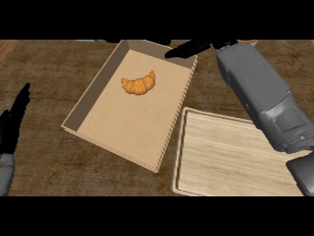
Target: Pick the croissant from the tray and place it in the cardboard box
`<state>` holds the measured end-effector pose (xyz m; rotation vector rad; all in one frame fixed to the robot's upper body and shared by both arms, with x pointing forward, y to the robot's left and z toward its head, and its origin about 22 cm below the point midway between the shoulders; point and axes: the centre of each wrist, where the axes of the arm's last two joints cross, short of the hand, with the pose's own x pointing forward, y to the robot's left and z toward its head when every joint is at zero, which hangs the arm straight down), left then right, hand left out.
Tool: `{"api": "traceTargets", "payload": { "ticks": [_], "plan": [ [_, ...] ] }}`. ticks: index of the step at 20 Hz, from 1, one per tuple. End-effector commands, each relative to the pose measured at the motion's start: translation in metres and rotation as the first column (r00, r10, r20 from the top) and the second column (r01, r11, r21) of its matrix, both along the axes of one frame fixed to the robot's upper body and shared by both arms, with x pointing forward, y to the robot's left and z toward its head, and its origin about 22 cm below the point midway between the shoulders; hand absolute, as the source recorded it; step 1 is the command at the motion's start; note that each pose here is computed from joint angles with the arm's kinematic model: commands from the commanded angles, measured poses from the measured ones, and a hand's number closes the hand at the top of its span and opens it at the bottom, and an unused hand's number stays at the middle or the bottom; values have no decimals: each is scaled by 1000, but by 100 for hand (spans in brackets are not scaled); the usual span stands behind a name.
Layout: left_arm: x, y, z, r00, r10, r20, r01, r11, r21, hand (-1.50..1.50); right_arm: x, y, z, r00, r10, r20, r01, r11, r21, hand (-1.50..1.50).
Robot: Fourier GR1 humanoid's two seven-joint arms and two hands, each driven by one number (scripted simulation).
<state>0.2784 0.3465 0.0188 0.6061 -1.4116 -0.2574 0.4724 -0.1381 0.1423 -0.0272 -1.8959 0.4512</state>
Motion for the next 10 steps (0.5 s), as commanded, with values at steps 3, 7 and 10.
{"api": "traceTargets", "payload": {
  "ticks": [3, 7, 10],
  "plan": [
    [4, -2, 7, 1000, 11, 23, -11, 1000, 12, 0, 0, -93, -9, 999, -27, 19, 27, 1000, -7, -150],
    [3, -13, 7, 1000, 13, -9, -13, 1000, 1, 0, 1, -120, 6, 1000, 11, -14, -12, 998, -61, -150],
    [9, 3, 3, 1000, 5, 18, -5, 1000, 6, 0, -1, -138, 9, 1000, 9, -14, -11, 992, -124, -150]
  ]
}}
